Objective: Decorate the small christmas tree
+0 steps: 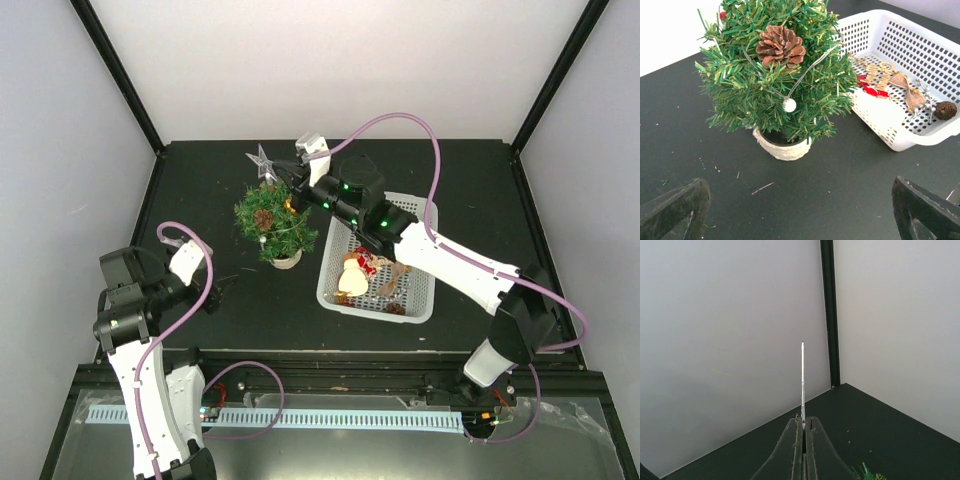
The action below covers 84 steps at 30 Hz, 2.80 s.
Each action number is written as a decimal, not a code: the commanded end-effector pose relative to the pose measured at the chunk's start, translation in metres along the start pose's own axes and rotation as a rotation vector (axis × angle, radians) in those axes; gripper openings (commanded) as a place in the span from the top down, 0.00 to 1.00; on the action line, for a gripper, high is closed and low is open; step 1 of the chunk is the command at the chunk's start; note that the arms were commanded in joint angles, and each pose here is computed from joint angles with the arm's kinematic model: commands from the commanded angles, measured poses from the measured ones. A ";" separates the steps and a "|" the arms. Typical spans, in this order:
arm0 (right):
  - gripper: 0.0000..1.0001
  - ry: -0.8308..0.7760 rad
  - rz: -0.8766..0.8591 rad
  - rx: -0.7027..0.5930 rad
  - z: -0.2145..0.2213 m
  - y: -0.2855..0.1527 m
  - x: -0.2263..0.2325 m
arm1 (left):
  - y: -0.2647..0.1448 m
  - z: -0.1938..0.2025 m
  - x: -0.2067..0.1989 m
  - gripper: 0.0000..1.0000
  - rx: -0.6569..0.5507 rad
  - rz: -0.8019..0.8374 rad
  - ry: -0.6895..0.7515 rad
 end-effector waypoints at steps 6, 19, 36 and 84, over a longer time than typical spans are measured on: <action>0.99 -0.015 -0.033 -0.119 -0.016 -0.002 0.006 | -0.001 -0.001 0.000 0.01 -0.008 -0.013 0.006; 0.99 0.009 -0.037 -0.087 -0.007 0.007 0.003 | -0.001 -0.002 0.001 0.01 -0.003 -0.014 0.004; 0.99 0.033 -0.031 -0.052 0.011 0.018 -0.002 | -0.001 -0.002 0.002 0.01 0.006 -0.023 -0.003; 0.65 0.026 -0.033 -0.013 0.031 0.007 -0.005 | -0.003 -0.002 0.001 0.01 0.004 -0.048 0.001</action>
Point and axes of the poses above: each gripper's point midway between its finger pads, its own y axis out along the fingers, its own x axis along the line the jaws close on, z = x × y, the point moved 9 cm from there along -y, back along the fingers, and after that the axes turned 7 degrees about y, right-handed, at the moved point
